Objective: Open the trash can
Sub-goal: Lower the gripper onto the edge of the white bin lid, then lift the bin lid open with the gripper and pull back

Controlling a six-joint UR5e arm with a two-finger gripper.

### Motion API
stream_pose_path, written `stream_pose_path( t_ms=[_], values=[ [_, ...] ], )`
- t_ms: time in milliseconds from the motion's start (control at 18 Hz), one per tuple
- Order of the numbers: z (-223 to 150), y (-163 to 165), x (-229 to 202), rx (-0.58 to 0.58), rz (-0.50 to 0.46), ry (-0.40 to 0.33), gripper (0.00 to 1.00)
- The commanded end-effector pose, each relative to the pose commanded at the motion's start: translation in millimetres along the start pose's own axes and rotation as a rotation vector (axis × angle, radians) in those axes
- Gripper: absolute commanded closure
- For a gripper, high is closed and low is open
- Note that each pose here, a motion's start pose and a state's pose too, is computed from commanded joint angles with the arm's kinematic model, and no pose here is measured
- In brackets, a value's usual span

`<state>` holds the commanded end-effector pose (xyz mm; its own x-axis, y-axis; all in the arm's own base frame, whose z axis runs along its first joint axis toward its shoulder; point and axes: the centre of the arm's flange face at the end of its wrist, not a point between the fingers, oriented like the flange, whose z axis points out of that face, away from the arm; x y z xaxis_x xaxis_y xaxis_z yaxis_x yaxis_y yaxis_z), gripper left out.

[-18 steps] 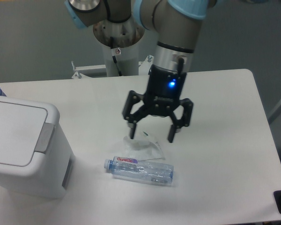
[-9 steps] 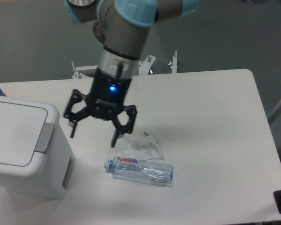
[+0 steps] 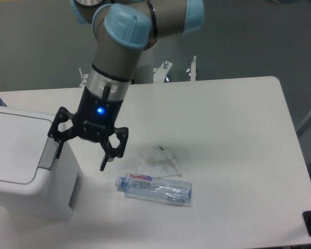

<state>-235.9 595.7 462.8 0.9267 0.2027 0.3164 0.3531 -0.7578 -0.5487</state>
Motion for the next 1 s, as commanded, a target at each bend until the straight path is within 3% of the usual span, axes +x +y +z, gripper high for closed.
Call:
stream_pose_path(
  t_ms=[1000],
  values=[
    [4.3,1.3,6.5,-0.008,0.007,0.006,0.0]
  ],
)
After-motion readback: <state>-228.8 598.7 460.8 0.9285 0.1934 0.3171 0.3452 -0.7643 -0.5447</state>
